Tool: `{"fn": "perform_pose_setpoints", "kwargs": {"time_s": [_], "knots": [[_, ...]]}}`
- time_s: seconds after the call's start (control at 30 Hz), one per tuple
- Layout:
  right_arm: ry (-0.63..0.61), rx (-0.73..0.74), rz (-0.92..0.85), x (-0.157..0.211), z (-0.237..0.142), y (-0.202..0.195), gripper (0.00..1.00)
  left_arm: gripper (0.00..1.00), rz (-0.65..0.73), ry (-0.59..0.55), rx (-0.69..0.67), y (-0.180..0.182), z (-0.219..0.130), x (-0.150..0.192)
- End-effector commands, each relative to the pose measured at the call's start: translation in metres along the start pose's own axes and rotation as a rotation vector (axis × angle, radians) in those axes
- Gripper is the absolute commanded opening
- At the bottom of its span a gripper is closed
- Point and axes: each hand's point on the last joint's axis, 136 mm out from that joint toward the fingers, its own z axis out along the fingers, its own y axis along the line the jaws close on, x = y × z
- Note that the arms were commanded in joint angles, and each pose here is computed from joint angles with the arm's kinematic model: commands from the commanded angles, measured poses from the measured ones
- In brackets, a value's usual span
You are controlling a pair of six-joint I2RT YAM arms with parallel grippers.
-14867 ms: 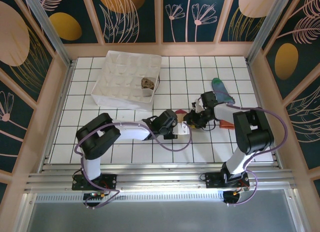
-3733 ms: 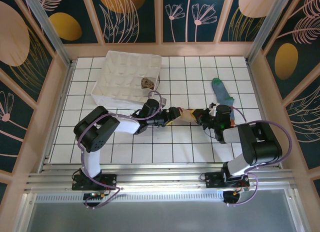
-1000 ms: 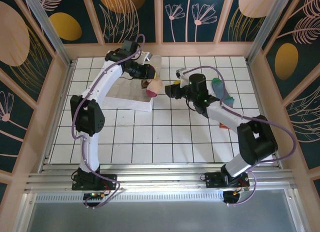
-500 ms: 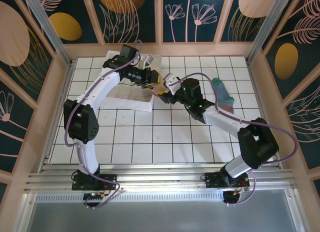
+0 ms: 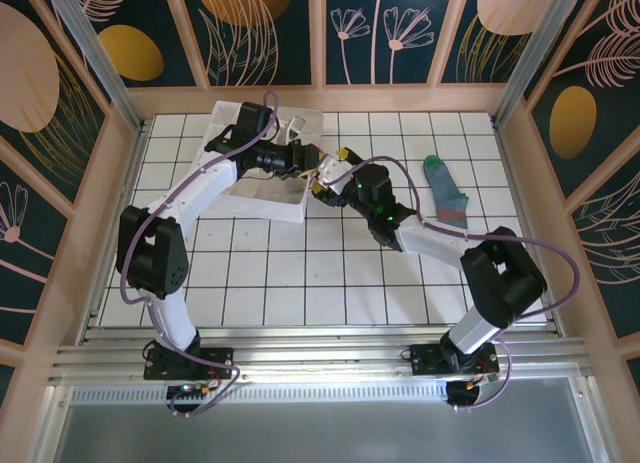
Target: Roll the socks
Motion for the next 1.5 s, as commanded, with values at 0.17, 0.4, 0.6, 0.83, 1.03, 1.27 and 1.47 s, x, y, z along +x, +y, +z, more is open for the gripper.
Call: {"fn": "perform_pose_setpoints", "kwargs": {"time_s": [0.17,0.4,0.6,0.83,1.03,1.27,1.47], "knots": [[-0.059,0.198,-0.149,-0.013,0.0,-0.01,0.62,0.03,-0.038,-0.031,0.123,-0.031,-0.008,0.007],[-0.146,0.158,-0.1,-0.038,-0.011,0.005,0.11,0.15,-0.046,-0.063,0.093,-0.027,-0.01,0.004],[-0.156,-0.095,0.24,-0.05,-0.011,0.018,0.0,0.51,0.109,-0.111,0.13,-0.063,-0.023,-0.018],[-0.227,-0.492,0.739,-0.061,-0.022,0.005,0.0,0.79,0.478,-0.187,0.12,-0.11,-0.064,-0.048],[-0.277,-0.694,0.895,-0.068,-0.036,-0.015,0.0,0.99,0.837,-0.31,0.014,-0.13,-0.108,-0.051],[-0.321,-0.901,0.961,-0.084,-0.05,-0.022,0.0,0.99,0.951,-0.228,0.099,-0.128,-0.101,-0.023],[-0.295,-1.023,0.952,-0.09,-0.053,-0.014,0.0,0.99,1.0,-0.154,0.168,-0.12,-0.091,-0.006]]}}
